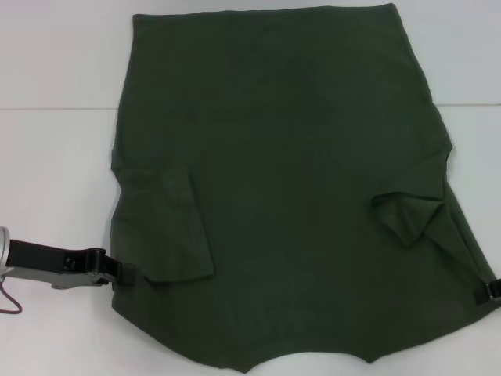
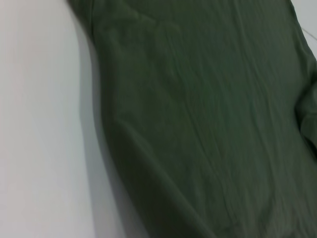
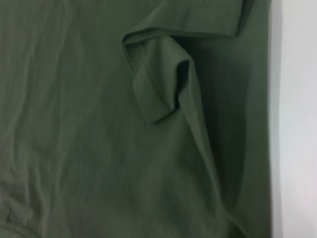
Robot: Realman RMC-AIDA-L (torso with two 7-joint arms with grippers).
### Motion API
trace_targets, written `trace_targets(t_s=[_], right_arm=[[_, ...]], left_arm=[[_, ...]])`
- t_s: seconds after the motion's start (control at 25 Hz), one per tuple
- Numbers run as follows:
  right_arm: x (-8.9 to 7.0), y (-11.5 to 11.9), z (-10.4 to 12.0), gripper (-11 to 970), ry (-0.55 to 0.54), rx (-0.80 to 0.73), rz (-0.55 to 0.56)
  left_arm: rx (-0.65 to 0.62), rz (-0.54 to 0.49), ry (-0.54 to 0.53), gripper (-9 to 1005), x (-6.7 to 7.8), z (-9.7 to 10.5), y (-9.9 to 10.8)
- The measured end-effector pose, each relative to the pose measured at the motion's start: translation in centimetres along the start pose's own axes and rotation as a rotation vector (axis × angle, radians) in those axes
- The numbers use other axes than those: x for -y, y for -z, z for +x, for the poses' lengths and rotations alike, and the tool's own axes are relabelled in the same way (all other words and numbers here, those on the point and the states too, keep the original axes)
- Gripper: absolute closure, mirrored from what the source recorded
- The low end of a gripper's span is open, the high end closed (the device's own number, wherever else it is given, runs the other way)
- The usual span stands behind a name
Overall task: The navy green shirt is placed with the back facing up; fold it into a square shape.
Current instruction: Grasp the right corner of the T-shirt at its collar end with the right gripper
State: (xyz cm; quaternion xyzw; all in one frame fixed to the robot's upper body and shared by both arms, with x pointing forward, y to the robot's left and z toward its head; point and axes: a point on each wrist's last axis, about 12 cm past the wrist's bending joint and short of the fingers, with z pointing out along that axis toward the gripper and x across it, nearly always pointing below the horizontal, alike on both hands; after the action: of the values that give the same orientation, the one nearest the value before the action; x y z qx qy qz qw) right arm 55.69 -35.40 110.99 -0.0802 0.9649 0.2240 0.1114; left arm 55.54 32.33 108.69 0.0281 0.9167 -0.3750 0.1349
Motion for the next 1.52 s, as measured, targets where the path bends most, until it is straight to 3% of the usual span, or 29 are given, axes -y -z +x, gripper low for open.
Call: trace_targets(t_s=[0.52,1.0,1.44,1.52], right_arm=[[-1.0,-0.7,-0.7,62,0.028,-0.021,-0.019],[-3.0,-1.8,-2.4,65,0.091,-0.036,-0.031],[-3.6,-2.0,-2.9,68,0.138,-0.055,-0.014],[-3.7,-2.1,-2.9,131,0.144,-0.064,-0.01]], left_arm=[[0.001,0.001,0.001,957,0.0,0.0,0.0],[0.01,0.009,-0.002,957,0.1,-0.1,0.0],[0.023,0.016,-0.003,956,0.2,-0.4,0.1],[0.024,0.017,-0.004,956,0.3,-0.4,0.1]])
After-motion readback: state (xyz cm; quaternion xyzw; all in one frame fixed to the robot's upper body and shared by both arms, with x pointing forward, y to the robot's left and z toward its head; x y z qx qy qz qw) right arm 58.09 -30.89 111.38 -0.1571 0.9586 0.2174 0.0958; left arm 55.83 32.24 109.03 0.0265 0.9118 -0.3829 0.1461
